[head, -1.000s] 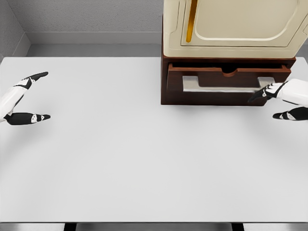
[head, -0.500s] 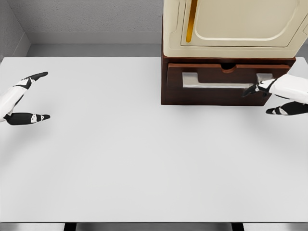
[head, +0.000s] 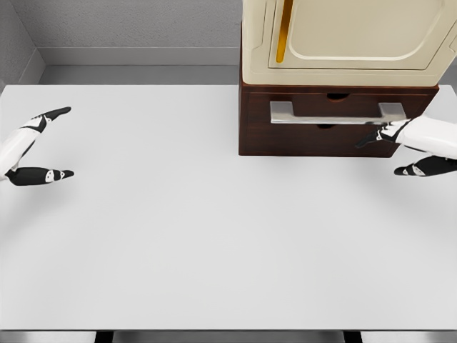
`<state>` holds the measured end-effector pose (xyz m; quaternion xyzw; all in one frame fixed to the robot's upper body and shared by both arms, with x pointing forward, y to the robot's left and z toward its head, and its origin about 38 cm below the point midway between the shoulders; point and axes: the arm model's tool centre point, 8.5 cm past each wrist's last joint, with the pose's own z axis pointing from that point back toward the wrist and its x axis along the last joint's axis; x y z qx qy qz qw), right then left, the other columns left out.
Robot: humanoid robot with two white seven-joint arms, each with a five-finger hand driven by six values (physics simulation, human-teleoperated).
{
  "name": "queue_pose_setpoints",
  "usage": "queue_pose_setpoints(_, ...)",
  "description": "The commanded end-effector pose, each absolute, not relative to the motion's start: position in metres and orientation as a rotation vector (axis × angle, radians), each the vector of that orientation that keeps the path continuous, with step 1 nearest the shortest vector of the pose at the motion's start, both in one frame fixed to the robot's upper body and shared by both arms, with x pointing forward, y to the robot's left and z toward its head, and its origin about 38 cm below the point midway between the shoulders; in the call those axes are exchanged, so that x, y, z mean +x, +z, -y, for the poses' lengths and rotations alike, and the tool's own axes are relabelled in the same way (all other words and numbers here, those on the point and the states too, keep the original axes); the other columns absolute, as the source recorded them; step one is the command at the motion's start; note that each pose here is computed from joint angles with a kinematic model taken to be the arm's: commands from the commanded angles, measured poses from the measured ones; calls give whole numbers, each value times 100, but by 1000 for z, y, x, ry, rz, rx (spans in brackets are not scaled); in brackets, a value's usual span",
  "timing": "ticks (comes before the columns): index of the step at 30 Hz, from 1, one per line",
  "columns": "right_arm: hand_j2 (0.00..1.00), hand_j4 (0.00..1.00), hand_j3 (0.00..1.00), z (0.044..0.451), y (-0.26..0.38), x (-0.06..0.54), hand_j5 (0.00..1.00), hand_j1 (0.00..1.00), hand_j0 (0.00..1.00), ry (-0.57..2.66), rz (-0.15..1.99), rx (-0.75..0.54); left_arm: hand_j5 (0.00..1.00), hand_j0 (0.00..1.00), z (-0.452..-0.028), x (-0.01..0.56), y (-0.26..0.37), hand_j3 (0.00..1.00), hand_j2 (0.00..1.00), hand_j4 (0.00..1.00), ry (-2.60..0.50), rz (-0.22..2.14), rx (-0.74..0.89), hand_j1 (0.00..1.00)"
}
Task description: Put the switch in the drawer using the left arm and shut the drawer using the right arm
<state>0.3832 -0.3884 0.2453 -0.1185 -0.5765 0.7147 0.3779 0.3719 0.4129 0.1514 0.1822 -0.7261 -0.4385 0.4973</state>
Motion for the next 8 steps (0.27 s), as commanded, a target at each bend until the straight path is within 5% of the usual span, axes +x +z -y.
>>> queue_pose_setpoints(1,83,83,83,389,248,383,83,83,83,1824,1479,-307,100,100,-414,372,151,100,100,100,-1056,1757,439,100)
queue_pose_setpoints(5,83,83,83,393,256,376,83,83,83,1845,1468,-328,100,100,-413,372,151,100,100,100,-1054,1758,439,100)
queue_pose_setpoints(7,100,100,100,373,249,363,100,100,100,1904,1477,-273,100,100,-414,372,151,100,100,100,-1053,1759,440,100)
queue_pose_setpoints(8,100,100,100,366,246,359,100,100,100,1943,1467,-273,100,100,-413,372,151,100,100,100,-1054,1758,439,100)
